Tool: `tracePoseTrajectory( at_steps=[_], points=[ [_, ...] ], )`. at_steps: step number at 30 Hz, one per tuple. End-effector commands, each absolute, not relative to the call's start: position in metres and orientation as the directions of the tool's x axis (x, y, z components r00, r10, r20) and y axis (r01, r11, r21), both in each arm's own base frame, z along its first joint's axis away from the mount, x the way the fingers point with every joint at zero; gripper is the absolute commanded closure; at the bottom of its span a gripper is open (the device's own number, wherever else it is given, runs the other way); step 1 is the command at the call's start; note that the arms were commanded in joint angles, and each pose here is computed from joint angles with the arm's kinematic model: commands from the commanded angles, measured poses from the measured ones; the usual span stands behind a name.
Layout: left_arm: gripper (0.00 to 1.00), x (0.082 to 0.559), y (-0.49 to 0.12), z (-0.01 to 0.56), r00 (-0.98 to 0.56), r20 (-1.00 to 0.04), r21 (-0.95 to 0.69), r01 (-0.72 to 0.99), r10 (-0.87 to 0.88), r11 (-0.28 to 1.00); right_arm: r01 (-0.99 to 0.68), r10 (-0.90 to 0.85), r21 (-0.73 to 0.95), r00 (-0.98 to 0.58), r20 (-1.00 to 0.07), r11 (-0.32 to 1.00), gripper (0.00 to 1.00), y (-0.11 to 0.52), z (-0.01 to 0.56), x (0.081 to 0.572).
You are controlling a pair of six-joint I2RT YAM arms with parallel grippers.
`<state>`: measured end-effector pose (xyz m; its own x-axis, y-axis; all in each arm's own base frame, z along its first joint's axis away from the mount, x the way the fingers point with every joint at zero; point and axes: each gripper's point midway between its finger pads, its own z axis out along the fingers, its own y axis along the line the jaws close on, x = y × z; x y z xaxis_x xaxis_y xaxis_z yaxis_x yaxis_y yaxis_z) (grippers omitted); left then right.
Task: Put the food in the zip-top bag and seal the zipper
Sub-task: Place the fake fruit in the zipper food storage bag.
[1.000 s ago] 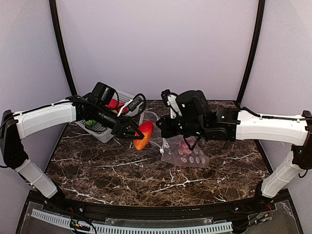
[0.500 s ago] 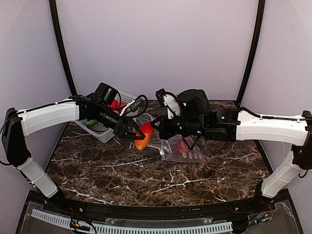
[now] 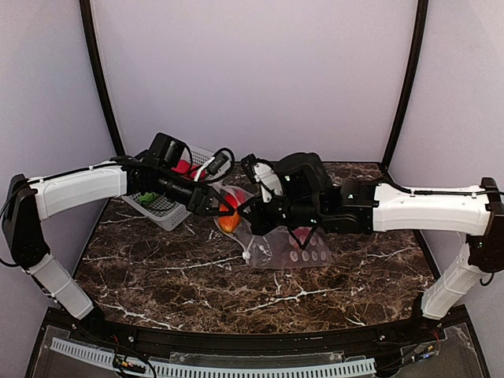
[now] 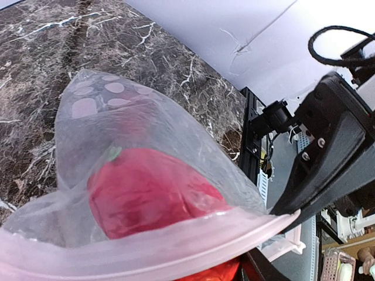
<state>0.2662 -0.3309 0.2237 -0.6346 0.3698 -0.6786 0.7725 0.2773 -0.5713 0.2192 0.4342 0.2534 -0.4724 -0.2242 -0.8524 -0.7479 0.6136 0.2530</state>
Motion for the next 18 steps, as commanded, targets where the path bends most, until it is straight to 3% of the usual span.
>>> tracePoseTrajectory(
  at_steps=[1, 12, 18],
  points=[
    [0.48, 0.28, -0.325, 0.233, -0.645, -0.702, -0.558, 0.762, 0.303, 0.328, -0.771, -0.219, 0.269, -0.464, -0.859, 0.578, 1.0, 0.449, 0.262, 0.211],
    [0.41, 0.291, -0.321, 0.223, -0.657, -0.697, -0.534, 0.742, 0.287, 0.405, -0.724, -0.181, 0.298, -0.504, -0.845, 0.622, 1.0, 0.449, 0.26, 0.217],
    [0.24, 0.291, -0.32, 0.223, -0.655, -0.699, -0.528, 0.744, 0.287, 0.411, -0.708, -0.171, 0.298, -0.51, -0.843, 0.64, 1.0, 0.445, 0.26, 0.22]
  ],
)
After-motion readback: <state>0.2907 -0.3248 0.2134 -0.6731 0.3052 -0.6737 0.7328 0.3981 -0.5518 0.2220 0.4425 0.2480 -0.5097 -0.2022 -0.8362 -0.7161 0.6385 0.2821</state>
